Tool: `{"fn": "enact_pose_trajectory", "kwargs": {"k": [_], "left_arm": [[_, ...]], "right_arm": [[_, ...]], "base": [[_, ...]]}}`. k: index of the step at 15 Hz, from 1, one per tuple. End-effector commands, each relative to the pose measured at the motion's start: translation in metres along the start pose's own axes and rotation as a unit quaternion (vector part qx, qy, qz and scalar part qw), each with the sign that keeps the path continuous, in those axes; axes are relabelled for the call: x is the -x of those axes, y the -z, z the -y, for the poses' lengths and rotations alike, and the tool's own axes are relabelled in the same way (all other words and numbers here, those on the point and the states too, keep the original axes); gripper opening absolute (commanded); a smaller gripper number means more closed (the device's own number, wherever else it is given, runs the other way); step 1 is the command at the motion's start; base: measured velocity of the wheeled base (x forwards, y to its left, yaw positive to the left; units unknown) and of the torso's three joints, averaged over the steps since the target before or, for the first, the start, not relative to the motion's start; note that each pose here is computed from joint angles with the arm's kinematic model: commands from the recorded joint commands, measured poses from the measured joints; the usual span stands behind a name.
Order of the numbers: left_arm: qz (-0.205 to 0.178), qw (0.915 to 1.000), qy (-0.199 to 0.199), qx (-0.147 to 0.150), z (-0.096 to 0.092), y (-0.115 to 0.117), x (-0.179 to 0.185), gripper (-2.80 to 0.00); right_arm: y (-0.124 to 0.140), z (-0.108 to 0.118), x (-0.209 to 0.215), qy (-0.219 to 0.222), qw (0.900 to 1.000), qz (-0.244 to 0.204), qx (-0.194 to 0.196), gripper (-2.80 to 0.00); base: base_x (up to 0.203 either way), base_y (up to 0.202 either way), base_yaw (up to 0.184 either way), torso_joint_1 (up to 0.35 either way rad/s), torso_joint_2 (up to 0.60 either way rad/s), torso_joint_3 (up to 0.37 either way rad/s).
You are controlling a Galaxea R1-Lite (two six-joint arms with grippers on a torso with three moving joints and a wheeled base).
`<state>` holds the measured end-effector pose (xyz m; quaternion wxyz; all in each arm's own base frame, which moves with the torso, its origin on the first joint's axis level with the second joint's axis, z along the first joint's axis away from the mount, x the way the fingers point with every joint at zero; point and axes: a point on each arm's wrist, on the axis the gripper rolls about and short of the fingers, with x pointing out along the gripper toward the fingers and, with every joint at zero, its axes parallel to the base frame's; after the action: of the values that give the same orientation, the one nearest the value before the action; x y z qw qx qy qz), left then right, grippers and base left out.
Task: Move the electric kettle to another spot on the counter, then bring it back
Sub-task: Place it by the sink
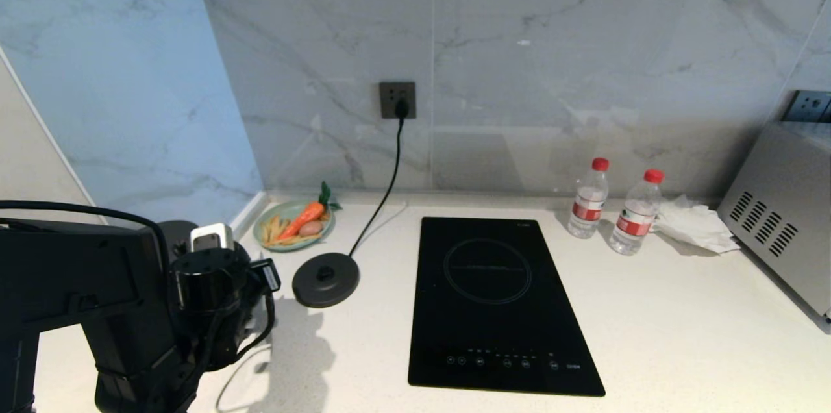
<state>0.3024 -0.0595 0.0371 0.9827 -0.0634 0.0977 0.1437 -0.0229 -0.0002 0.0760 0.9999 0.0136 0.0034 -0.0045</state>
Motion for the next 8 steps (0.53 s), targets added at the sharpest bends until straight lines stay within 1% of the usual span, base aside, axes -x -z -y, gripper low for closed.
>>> {"fn": "enact_pose_trajectory", "kwargs": {"k": [1,8], "left_arm": [[0.003,1.0,0.002,0.001,0.0018,0.0004,-0.0009,0.0],[0.002,1.0,0.0,0.003,0.0007,-0.0004,0.0022,0.0]], "right_arm": [[0.0001,0.0,0.0,-0.001,1.0,0.0,0.0,-2.8],[-0.0001,0.0,0.0,0.0,1.0,0.0,0.0,-2.8]], "base": [[0.0,0.0,0.0,0.0,0.0,0.0],[0.0,0.0,0.0,0.0,0.0,0.0]]}}
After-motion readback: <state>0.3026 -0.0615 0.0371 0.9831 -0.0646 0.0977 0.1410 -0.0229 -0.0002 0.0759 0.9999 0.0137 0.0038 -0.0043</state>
